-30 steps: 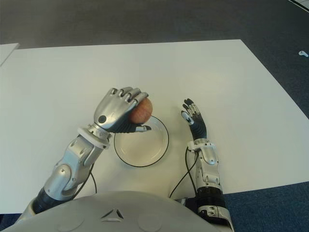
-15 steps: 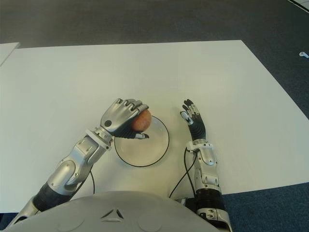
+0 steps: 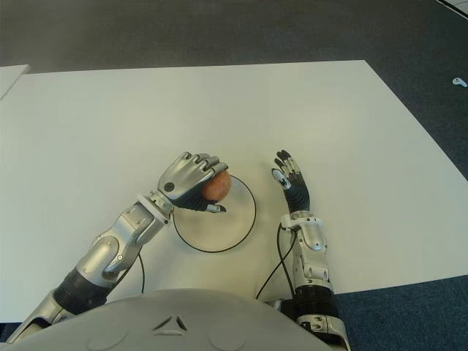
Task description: Put the apples into the plate.
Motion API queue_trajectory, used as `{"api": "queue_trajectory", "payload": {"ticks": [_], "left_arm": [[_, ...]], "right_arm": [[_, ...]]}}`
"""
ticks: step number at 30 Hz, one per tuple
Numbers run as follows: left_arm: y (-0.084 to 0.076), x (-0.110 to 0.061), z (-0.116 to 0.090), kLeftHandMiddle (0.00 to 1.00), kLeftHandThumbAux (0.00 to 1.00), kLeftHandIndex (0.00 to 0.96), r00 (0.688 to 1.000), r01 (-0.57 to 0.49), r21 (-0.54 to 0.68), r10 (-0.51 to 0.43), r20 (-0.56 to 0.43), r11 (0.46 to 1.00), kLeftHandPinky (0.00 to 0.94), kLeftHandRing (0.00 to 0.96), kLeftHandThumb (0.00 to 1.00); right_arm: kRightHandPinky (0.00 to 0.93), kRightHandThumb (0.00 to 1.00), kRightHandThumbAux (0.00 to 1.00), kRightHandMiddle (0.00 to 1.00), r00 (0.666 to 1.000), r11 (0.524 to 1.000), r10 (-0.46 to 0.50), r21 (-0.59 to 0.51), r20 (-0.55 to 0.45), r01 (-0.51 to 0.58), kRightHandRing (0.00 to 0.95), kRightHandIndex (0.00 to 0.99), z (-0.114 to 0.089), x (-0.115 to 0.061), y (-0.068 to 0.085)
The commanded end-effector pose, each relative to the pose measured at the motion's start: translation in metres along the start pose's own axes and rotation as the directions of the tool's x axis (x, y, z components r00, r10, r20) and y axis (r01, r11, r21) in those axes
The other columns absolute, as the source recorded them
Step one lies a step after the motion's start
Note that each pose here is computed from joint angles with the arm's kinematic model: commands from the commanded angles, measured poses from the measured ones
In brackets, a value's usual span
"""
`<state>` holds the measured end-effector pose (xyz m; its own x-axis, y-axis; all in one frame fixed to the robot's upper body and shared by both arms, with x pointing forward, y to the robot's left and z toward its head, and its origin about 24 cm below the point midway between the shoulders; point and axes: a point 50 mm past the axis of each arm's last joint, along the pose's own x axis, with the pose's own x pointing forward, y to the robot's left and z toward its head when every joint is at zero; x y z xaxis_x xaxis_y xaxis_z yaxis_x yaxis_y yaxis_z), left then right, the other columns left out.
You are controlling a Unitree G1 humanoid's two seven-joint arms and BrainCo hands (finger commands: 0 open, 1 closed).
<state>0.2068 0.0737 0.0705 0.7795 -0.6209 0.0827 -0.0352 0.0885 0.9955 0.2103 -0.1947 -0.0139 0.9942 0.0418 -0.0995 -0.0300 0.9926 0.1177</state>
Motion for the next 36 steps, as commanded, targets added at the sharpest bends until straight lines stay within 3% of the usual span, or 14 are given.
{"api": "queue_trajectory", "payload": {"ticks": [1, 23, 28, 34, 35, 36], "left_arm": [[-0.007, 0.001, 0.001, 0.530, 0.662, 0.409, 1.000, 0.010, -0.028, -0.010, -0.003, 1.000, 0.828, 0.845, 0.855], [-0.020, -0.002, 0.006, 0.526, 0.662, 0.406, 0.989, 0.151, -0.072, -0.151, 0.010, 0.986, 0.800, 0.796, 0.854], [-0.023, -0.003, 0.009, 0.563, 0.655, 0.426, 0.984, 0.177, -0.077, -0.176, 0.021, 0.981, 0.802, 0.800, 0.861], [-0.026, -0.005, 0.011, 0.500, 0.653, 0.447, 0.976, 0.214, -0.057, -0.211, 0.043, 0.975, 0.820, 0.820, 0.855], [-0.026, -0.005, 0.011, 0.612, 0.663, 0.443, 0.976, 0.217, -0.056, -0.214, 0.045, 0.975, 0.830, 0.828, 0.812], [-0.026, -0.006, 0.011, 0.652, 0.667, 0.442, 0.975, 0.221, -0.055, -0.219, 0.046, 0.974, 0.834, 0.831, 0.797]], "right_arm": [[0.042, 0.155, 0.503, 0.043, 0.993, 1.000, -0.013, 0.024, -0.118, 0.016, 0.024, 0.050, -0.022, -0.011, 0.001], [0.049, 0.163, 0.500, 0.043, 0.992, 0.999, -0.012, 0.040, -0.125, 0.017, 0.027, 0.057, -0.023, -0.011, 0.001], [0.040, 0.160, 0.507, 0.037, 0.992, 0.999, -0.012, 0.036, -0.125, 0.017, 0.020, 0.050, -0.024, -0.011, 0.001], [0.048, 0.157, 0.508, 0.036, 0.992, 0.999, -0.013, 0.035, -0.125, 0.017, 0.021, 0.050, -0.024, -0.011, 0.001], [0.049, 0.157, 0.508, 0.037, 0.992, 0.999, -0.013, 0.036, -0.125, 0.017, 0.021, 0.052, -0.024, -0.011, 0.001], [0.049, 0.157, 0.508, 0.037, 0.992, 0.999, -0.012, 0.036, -0.124, 0.017, 0.021, 0.052, -0.024, -0.011, 0.002]]}}
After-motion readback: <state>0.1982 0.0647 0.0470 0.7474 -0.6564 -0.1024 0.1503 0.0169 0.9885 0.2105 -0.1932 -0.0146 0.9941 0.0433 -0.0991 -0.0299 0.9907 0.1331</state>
